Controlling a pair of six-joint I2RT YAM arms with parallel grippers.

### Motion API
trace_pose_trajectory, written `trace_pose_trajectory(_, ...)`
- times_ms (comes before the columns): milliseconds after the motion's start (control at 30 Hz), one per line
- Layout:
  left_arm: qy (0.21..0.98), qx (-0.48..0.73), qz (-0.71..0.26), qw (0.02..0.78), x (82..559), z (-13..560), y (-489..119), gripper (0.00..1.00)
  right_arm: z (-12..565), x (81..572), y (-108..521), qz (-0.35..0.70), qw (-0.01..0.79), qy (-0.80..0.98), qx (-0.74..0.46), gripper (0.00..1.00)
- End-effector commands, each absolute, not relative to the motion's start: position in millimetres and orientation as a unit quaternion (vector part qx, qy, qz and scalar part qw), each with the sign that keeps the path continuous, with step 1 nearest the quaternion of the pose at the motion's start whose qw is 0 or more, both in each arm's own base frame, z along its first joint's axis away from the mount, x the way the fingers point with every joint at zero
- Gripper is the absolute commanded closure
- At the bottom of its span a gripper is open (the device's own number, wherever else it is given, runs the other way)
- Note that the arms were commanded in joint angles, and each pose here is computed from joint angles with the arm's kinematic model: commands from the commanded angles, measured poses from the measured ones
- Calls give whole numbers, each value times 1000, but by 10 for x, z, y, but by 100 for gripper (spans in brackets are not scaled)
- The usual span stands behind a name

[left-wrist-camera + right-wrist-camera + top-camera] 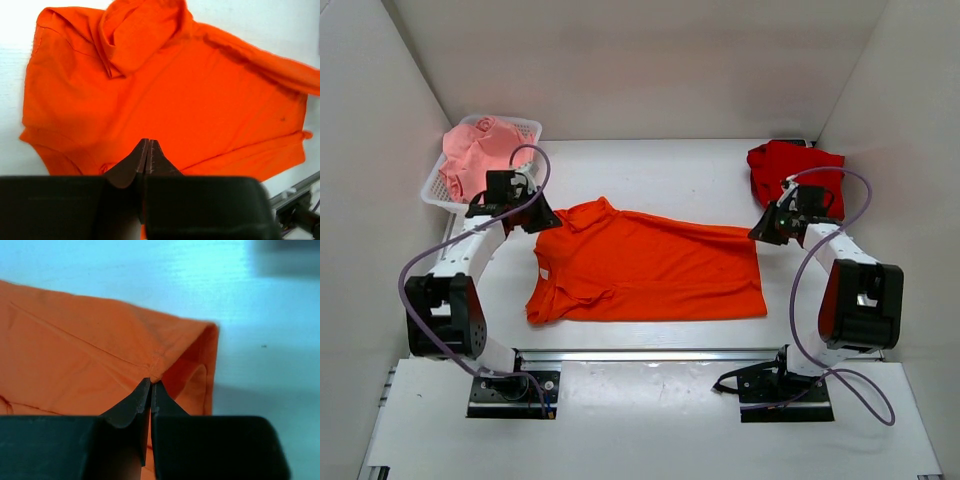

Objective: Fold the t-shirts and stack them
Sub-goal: Grap the side of the flattened tshirt furthest away from the robot with both arms

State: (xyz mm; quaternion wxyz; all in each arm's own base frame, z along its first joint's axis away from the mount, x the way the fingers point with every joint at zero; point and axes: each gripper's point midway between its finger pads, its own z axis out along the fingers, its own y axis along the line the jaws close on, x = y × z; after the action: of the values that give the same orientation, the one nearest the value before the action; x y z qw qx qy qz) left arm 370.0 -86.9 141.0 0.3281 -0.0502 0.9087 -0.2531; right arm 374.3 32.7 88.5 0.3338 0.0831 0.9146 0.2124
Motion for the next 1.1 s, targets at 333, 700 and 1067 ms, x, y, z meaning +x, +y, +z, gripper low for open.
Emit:
trace_pose_trajectory(333, 916, -97, -218, 323, 4436, 818, -965, 51, 951, 3879, 477, 237, 352, 904, 57, 100)
trace_pose_trajectory(700, 906, -118, -201, 353, 4787, 705, -959, 68, 811, 3812, 484, 239, 337, 909, 57, 100)
trace_pose_trajectory(1067, 903, -106, -231, 347, 4634, 900, -992, 100, 772, 3778, 480, 242, 330, 911, 58, 100)
